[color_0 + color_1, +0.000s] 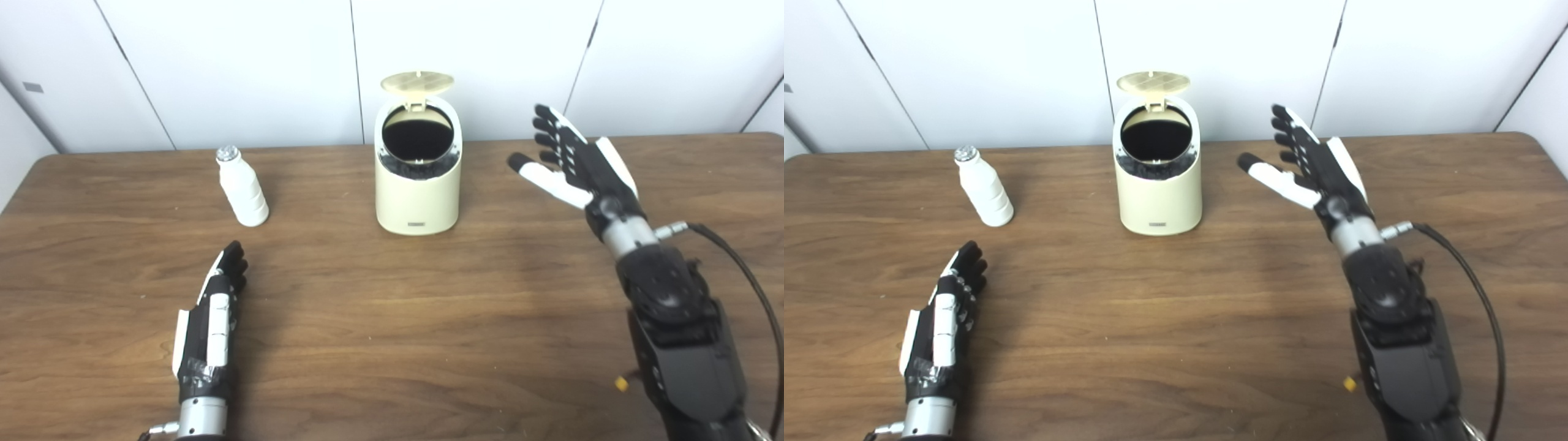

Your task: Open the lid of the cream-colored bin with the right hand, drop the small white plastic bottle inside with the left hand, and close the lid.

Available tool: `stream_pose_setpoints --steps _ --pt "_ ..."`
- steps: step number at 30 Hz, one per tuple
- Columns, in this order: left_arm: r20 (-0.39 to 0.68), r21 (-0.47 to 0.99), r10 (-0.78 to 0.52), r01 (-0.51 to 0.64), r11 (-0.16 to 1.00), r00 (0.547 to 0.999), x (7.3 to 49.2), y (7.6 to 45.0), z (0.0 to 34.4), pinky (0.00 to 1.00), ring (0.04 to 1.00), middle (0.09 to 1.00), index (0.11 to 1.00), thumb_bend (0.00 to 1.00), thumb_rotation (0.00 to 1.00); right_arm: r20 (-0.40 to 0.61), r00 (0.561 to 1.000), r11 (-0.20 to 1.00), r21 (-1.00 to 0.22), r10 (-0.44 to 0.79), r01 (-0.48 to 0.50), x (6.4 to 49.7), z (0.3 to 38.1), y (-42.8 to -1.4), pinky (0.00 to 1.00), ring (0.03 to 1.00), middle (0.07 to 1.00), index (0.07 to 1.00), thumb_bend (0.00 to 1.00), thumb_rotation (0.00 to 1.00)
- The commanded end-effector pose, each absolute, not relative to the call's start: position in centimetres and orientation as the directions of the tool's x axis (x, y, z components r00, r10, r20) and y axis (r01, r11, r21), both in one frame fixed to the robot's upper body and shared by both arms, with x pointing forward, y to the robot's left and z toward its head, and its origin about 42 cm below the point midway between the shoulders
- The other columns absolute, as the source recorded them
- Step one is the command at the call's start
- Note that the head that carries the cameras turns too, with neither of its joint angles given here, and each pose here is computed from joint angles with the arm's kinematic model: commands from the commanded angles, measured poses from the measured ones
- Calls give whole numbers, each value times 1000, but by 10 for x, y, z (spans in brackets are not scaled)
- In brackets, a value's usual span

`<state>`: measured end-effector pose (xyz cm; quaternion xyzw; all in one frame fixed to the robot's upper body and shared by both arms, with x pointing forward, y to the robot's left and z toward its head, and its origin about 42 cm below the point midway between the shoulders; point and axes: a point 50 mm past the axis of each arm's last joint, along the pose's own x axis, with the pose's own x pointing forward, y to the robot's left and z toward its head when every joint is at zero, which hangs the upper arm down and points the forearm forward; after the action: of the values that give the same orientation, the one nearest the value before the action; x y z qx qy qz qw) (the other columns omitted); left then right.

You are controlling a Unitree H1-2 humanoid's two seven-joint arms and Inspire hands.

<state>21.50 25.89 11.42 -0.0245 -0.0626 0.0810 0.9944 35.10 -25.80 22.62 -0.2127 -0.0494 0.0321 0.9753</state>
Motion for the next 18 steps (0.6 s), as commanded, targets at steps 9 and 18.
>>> stream_pose_setpoints --steps 9,18 --pt "134 -58 183 -177 983 974 216 267 116 985 946 951 939 571 911 188 981 969 -247 57 -9 298 192 -281 972 975 994 997 626 779" --pt "143 -46 180 -176 983 973 217 271 118 961 934 938 924 585 890 170 985 997 -75 -7 20 268 151 -278 1000 999 999 997 592 995"
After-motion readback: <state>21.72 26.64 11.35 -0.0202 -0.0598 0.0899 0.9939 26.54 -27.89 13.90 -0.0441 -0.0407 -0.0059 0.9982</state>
